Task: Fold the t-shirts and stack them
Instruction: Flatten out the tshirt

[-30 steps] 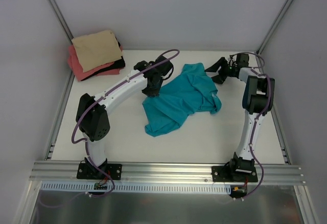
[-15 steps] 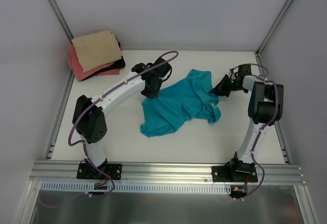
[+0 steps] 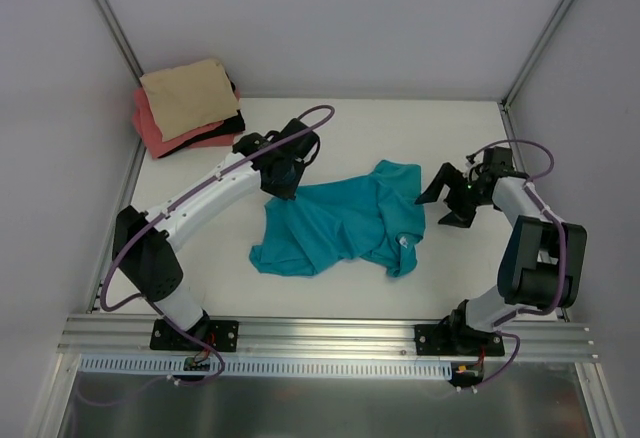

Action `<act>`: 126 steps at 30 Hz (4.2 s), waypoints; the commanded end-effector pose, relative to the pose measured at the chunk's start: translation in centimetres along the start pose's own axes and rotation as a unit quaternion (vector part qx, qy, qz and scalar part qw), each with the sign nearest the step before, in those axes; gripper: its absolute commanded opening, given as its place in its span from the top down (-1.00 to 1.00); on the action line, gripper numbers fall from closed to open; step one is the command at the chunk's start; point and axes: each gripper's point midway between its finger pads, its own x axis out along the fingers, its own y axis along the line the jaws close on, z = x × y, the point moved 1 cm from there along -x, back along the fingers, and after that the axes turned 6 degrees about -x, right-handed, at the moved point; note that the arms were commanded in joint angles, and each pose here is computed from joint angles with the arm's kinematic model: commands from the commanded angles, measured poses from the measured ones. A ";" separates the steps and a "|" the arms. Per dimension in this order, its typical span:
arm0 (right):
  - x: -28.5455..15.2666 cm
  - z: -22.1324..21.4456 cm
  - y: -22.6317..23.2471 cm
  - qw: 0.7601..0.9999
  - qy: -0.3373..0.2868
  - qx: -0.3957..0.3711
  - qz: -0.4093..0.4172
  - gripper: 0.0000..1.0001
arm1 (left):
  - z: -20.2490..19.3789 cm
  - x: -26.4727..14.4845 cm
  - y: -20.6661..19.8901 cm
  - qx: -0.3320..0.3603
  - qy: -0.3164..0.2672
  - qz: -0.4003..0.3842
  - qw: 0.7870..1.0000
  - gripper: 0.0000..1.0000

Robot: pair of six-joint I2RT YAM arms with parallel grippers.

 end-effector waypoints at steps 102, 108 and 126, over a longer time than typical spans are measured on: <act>-43.2 -3.8 18.9 0.788 -0.591 -0.171 0.007 0.99 | -2.7 -34.8 12.9 -0.159 -0.443 -0.128 0.873 1.00; -34.6 4.8 15.4 0.838 -0.527 -0.142 -0.020 0.99 | 0.4 -29.3 11.7 -0.159 -0.396 -0.085 0.900 1.00; -9.2 26.2 7.0 0.925 -0.371 -0.078 -0.001 0.99 | 10.5 -5.0 9.1 -0.100 -0.237 0.062 0.964 1.00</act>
